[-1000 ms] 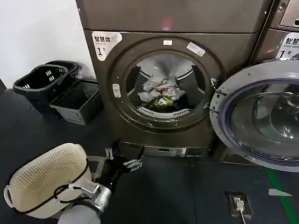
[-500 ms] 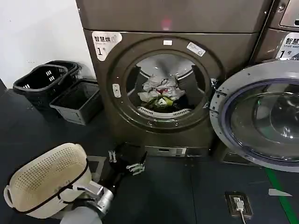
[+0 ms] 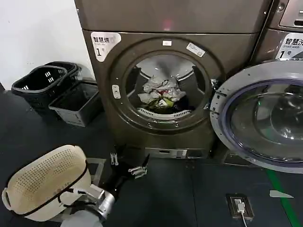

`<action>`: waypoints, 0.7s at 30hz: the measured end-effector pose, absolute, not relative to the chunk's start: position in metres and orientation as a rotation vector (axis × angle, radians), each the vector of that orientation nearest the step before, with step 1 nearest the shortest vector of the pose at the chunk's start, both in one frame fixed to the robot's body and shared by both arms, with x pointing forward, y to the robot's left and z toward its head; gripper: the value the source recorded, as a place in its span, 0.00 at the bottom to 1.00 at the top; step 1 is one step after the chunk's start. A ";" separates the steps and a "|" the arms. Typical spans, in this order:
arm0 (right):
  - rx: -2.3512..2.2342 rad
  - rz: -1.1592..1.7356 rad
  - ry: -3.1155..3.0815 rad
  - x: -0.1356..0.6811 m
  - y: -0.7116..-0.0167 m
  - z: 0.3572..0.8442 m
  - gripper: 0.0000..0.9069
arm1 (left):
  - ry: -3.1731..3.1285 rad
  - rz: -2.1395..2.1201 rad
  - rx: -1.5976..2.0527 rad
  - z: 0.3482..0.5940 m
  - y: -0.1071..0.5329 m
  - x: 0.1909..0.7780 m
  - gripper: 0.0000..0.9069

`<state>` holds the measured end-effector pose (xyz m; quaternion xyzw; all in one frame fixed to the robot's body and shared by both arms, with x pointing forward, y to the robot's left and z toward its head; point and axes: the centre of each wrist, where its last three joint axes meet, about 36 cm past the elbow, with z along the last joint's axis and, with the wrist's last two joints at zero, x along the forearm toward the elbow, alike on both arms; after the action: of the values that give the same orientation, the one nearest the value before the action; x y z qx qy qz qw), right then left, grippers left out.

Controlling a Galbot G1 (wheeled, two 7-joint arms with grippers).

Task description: Grasp the clothes from the dryer.

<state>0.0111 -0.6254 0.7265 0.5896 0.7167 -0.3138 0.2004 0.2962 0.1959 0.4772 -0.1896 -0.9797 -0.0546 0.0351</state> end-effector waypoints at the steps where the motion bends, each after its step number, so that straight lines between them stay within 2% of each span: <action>1: 1.648 -0.877 2.003 0.011 -0.625 0.726 1.00 | -3.011 -0.168 -0.583 0.477 0.196 0.296 1.00; 21: 1.647 -0.884 2.006 0.012 -0.625 0.726 1.00 | -3.017 -0.156 -0.585 0.479 0.194 0.294 1.00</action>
<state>0.0115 -0.6249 0.7257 0.5888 0.7171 -0.3159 0.1985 0.2942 0.1944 0.4792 -0.1901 -0.9799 -0.0507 0.0321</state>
